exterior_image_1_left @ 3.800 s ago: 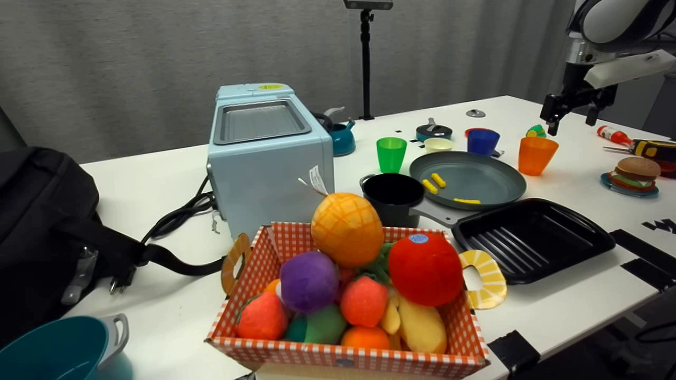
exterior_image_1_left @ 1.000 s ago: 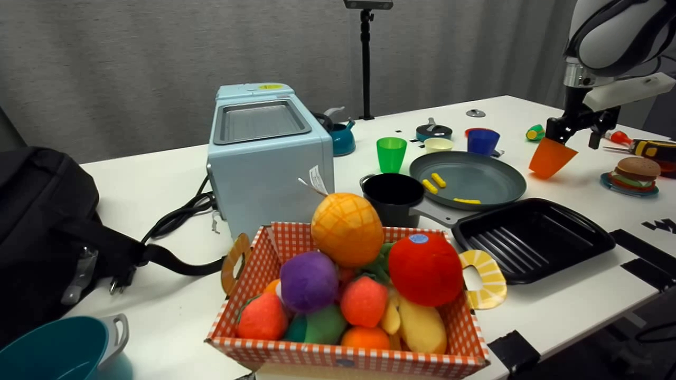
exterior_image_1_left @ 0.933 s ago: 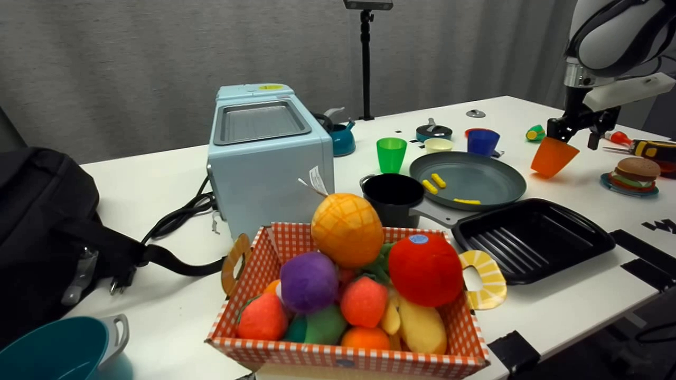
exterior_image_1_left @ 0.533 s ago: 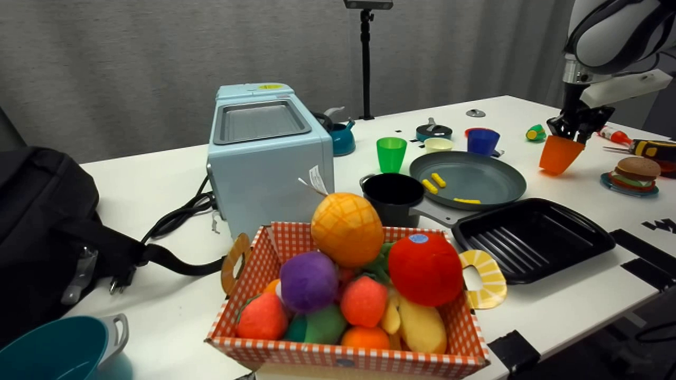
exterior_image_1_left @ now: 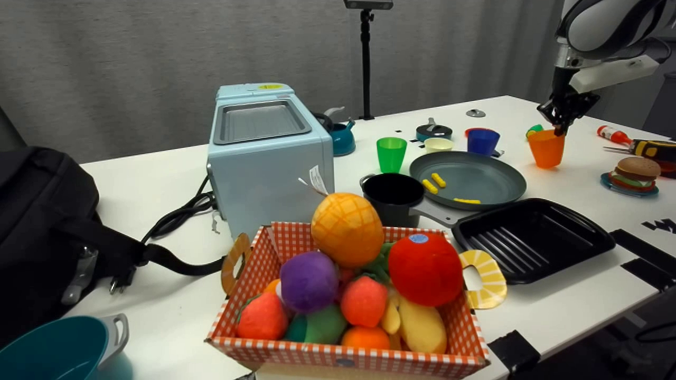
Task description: Pour the fries out of the orange cup and onto the plate
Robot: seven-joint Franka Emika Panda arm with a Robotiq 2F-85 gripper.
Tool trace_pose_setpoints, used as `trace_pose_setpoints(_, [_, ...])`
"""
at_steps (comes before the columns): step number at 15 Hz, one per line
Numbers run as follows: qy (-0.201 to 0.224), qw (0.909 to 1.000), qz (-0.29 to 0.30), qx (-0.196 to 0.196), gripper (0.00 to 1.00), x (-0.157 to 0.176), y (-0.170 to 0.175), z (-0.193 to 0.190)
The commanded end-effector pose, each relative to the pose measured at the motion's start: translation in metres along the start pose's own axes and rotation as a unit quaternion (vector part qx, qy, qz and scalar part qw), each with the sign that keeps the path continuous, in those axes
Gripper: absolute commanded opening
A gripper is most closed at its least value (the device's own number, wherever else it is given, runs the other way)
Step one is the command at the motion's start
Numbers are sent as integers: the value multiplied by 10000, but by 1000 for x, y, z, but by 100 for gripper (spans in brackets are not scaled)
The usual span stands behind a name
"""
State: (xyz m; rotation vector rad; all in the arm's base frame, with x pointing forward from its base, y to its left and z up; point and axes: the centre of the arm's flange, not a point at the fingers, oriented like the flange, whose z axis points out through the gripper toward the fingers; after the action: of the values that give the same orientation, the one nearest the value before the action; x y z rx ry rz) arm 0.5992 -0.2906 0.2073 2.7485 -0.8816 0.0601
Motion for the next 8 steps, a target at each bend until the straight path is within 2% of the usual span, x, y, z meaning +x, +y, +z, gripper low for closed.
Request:
trace_pose_setpoints(1, [462, 9989, -122, -19, 1, 11, -5, -32])
trace_pose_setpoints(4, [1206, 9909, -594, 105, 1, 8, -28, -75])
trace_pose_setpoints(8, [1998, 9719, -1162, 454, 1, -2, -69, -130])
